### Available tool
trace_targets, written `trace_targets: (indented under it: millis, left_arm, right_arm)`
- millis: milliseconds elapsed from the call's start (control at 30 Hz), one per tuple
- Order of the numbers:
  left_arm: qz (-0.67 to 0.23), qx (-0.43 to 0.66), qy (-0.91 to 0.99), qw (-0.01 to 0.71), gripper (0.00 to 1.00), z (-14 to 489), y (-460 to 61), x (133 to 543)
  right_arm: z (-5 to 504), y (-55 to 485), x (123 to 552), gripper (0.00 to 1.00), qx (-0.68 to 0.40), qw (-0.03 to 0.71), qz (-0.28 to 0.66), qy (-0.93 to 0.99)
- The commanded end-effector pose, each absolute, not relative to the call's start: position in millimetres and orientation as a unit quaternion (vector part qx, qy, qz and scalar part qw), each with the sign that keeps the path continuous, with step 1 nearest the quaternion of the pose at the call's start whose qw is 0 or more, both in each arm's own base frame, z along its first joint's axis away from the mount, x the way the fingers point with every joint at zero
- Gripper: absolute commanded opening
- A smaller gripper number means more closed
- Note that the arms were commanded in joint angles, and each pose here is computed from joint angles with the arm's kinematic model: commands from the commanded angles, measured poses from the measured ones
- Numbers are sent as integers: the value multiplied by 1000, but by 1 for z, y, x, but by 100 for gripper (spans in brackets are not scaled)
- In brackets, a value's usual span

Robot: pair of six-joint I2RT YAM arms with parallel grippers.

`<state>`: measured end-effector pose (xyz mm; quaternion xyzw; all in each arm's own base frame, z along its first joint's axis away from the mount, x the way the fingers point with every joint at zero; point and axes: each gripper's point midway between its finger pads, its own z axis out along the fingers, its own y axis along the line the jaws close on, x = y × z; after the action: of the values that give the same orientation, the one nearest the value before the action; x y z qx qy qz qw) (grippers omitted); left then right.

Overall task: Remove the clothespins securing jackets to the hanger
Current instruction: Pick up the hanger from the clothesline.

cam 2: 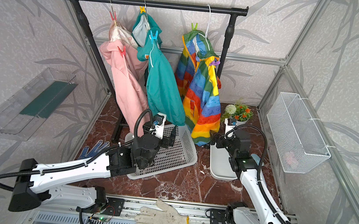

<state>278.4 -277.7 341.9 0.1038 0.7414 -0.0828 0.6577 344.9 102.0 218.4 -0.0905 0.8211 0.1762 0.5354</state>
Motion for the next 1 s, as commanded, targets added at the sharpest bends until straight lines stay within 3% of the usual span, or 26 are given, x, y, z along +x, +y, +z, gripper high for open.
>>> trace_targets:
  millis: [0,600,967]
  left_arm:
    - [-117,149,718,670,90,373,-310,281]
    - [-137,178,688,691,90,460,-383,351]
    - [-148,160,654,724,82,505,-397,376]
  right_arm:
    - [238,123,349,94,-138,553,191,799]
    - [235,173,344,94,-213,537,215,788]
    - [229,175,336,94,-226,531,211,789]
